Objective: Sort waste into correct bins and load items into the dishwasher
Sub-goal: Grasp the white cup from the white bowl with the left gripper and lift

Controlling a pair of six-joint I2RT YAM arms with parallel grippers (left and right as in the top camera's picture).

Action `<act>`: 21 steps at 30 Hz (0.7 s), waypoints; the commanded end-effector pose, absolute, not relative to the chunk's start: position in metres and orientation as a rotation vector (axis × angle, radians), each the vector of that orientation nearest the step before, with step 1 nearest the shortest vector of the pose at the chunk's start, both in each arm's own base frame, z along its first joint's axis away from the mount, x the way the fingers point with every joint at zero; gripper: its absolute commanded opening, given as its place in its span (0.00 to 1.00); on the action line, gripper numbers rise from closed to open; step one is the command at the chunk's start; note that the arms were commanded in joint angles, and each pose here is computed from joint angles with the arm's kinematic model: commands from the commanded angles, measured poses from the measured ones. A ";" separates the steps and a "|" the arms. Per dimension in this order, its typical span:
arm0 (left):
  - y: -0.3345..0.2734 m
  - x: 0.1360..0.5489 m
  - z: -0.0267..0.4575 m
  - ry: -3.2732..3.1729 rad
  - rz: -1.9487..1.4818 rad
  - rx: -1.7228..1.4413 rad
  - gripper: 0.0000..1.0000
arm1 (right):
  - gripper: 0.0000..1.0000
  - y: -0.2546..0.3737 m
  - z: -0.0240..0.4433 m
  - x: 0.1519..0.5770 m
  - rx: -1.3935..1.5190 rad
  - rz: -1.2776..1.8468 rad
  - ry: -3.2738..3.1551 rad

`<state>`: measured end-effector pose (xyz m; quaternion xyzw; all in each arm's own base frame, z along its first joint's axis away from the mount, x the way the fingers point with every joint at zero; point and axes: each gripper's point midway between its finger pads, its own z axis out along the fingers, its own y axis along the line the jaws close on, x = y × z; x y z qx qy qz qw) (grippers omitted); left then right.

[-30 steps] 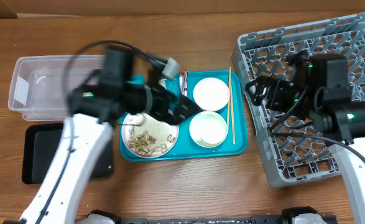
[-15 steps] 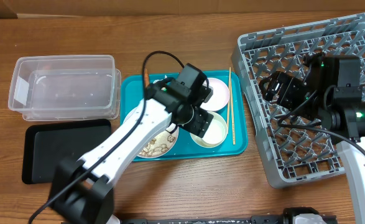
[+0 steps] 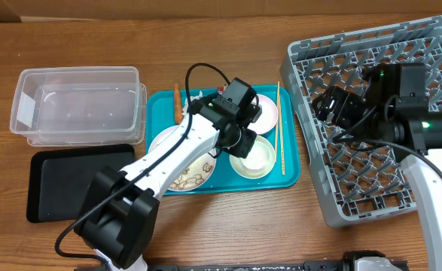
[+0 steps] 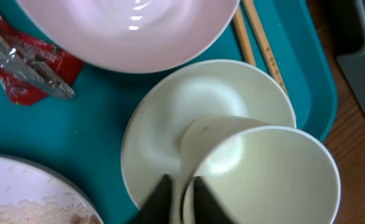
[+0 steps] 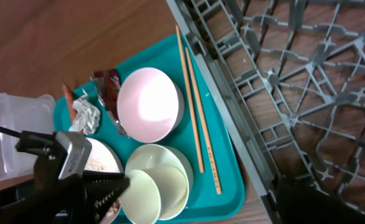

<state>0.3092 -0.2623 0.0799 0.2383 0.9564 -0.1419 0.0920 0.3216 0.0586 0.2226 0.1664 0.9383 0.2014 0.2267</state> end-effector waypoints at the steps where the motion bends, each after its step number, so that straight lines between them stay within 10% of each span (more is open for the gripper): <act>1: -0.270 0.311 0.081 2.837 -0.440 0.714 0.04 | 1.00 0.057 0.232 0.326 0.461 0.551 2.561; 12: -0.224 0.332 0.183 2.849 -0.607 0.469 0.04 | 1.00 0.057 0.228 0.320 0.466 0.546 2.589; 21: -0.189 0.346 0.307 2.292 -1.712 0.405 0.04 | 0.94 0.147 0.292 0.304 -0.210 1.219 2.339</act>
